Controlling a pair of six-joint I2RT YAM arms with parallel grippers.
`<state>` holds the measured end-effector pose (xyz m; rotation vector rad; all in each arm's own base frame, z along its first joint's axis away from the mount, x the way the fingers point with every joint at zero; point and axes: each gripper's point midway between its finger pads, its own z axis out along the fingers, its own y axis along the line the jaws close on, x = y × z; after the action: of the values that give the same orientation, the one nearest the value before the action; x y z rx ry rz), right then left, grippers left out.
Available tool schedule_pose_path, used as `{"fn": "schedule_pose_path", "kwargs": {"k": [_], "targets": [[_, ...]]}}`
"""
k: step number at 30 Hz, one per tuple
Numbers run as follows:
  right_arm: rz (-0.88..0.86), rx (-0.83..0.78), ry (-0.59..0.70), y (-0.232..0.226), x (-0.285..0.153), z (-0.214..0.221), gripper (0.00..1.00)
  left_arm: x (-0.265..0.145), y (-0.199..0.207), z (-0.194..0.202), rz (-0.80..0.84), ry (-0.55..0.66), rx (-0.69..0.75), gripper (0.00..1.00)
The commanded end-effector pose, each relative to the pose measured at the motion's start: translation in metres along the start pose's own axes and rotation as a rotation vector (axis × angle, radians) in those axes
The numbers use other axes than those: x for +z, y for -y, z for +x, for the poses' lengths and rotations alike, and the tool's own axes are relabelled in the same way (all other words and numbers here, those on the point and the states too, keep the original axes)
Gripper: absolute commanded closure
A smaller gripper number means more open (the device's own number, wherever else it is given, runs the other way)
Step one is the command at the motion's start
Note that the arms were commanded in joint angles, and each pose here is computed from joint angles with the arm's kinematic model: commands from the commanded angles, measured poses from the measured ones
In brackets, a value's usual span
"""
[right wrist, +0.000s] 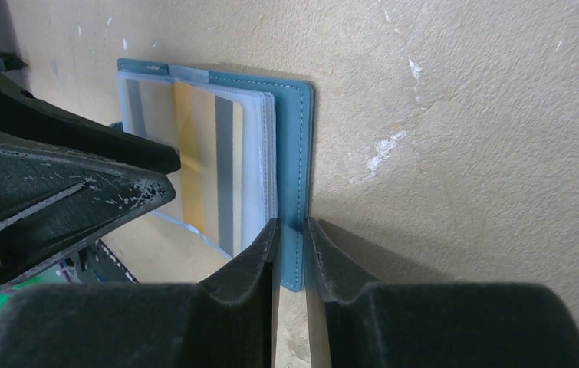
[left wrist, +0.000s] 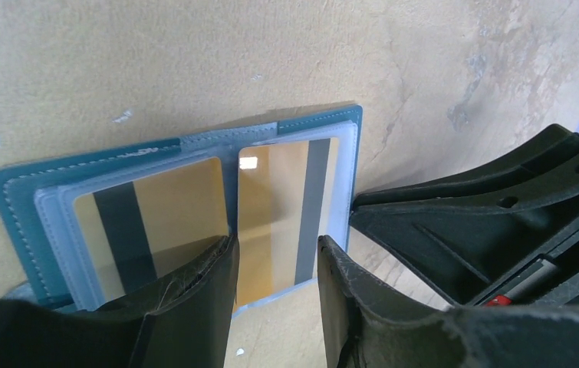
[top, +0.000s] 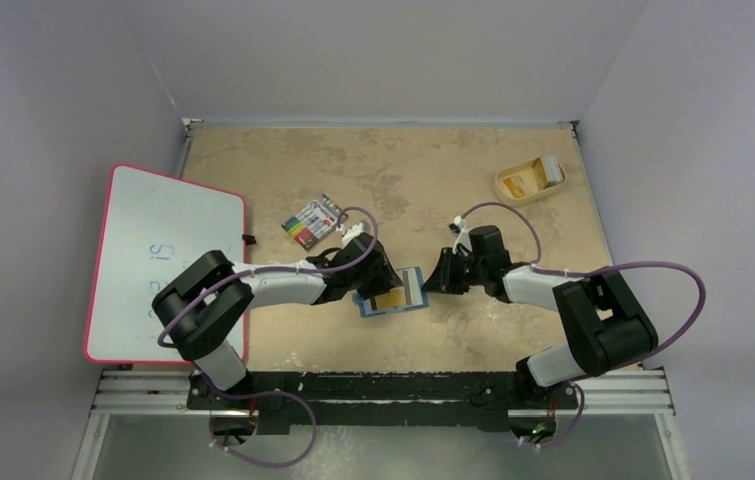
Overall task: Put the credit cards into the card holder
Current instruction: Insert the credit card into the card holder.
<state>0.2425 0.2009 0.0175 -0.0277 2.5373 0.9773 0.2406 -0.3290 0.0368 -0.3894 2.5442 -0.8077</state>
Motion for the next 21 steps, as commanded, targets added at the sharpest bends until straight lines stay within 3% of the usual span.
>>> {"fn": "schedule_pose_path", "kwargs": {"k": [1, 21], "targets": [[-0.043, -0.009, 0.004, -0.007, -0.002, 0.001, 0.82, 0.002, 0.009, 0.009, 0.041, -0.021, -0.043, 0.58], [-0.087, -0.018, -0.007, -0.016, 0.0, 0.005, 0.84, 0.003, 0.028, 0.002, 0.113, 0.013, -0.059, 0.58]]}}
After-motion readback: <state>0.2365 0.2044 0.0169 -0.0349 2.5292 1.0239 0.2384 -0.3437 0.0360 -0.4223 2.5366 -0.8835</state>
